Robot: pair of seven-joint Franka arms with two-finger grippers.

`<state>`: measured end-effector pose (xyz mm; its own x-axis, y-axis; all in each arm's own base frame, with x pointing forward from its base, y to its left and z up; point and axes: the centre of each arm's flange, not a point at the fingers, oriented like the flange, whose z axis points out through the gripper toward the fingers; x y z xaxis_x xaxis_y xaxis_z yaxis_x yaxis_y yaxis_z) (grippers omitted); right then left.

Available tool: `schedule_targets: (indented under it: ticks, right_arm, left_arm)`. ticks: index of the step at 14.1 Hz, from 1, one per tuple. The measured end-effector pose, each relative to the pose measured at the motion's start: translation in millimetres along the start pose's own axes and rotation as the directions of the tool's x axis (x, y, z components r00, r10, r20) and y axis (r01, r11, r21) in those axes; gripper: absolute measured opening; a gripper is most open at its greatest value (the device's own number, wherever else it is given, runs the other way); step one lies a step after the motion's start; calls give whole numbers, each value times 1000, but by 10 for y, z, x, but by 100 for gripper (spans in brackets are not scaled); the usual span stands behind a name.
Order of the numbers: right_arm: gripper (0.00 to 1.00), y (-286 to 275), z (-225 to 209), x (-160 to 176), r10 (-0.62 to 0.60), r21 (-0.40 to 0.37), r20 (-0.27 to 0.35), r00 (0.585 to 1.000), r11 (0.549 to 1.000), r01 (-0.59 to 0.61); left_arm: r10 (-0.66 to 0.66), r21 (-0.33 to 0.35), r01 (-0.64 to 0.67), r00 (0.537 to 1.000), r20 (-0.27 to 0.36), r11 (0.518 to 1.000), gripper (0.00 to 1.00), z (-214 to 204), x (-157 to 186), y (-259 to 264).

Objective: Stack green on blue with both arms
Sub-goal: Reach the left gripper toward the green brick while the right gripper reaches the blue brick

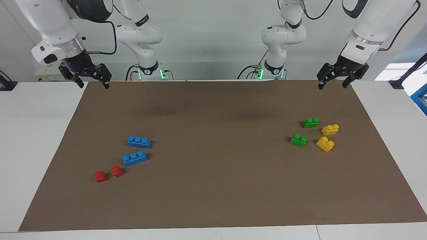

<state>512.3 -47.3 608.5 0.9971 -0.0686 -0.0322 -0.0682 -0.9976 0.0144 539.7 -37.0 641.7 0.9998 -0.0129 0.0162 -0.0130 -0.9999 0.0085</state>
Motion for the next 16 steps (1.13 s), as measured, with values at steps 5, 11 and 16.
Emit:
schedule_targets:
  ticks: [5,11,16]
  right_arm:
    - [100,0,1,-1,0,0,1,1000,1000,0]
    - [100,1,23,-33,0,0,29,1000,1000,0]
    - [100,64,78,-3,73,-1,31,997,997,-73]
  left_arm:
    - [0,0,0,1000,0,1000,100,0,0,0]
    - [-23,2,23,1000,21,1000,100,48,-21,-50]
    - [-230,4,230,973,0,973,100,304,-88,-64]
